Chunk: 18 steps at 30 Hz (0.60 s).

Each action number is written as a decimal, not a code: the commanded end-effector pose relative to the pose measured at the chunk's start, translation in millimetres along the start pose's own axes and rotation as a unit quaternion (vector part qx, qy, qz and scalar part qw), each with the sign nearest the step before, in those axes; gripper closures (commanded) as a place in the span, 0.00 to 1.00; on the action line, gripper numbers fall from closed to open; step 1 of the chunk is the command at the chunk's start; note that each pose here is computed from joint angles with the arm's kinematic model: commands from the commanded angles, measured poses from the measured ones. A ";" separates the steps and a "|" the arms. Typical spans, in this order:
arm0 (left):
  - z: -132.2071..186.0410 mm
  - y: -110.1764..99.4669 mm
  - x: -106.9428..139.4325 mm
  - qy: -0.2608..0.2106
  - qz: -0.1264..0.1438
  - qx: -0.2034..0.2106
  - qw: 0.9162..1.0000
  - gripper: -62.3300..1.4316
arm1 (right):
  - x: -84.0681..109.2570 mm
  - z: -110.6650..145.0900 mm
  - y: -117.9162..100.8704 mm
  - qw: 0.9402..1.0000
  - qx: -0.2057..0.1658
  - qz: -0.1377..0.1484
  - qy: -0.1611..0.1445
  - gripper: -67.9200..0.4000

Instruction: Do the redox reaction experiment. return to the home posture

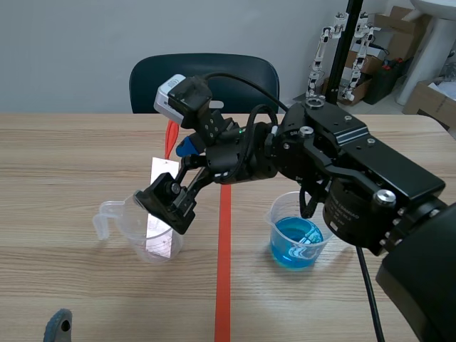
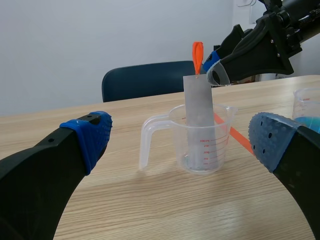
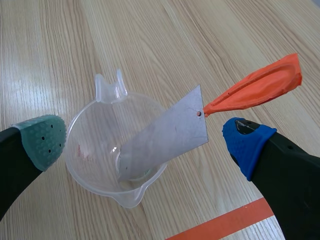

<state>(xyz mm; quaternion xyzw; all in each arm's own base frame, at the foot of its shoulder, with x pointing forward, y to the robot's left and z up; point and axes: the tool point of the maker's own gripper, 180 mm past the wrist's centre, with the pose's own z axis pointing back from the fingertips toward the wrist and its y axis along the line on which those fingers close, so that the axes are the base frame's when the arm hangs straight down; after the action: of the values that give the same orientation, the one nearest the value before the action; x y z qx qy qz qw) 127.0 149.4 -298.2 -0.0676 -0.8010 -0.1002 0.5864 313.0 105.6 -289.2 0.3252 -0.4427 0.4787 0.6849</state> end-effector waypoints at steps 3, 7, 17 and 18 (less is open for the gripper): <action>-1.1 1.2 7.1 -0.014 -0.002 -0.002 1.000 0.07 | 36.9 3.8 -1.2 0.999 0.001 0.026 -0.047 0.00; -0.9 2.6 7.3 -0.013 -0.005 -0.006 1.000 0.07 | 57.0 9.2 -0.5 0.996 -0.003 0.045 -0.073 0.00; -0.1 29.1 20.9 -0.024 -0.026 -0.093 0.995 0.07 | 113.4 30.0 -13.0 0.983 -0.061 0.067 -0.160 0.00; 0.8 32.9 22.5 -0.022 -0.032 -0.107 0.994 0.07 | 117.7 32.1 -15.4 0.981 -0.070 0.067 -0.166 0.00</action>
<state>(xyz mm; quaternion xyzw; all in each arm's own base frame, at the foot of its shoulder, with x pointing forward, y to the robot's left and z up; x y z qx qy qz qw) 128.4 178.5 -282.3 -0.1039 -0.7950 -0.1918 0.5661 332.0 112.7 -191.4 0.3156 -0.5796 0.4383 0.6102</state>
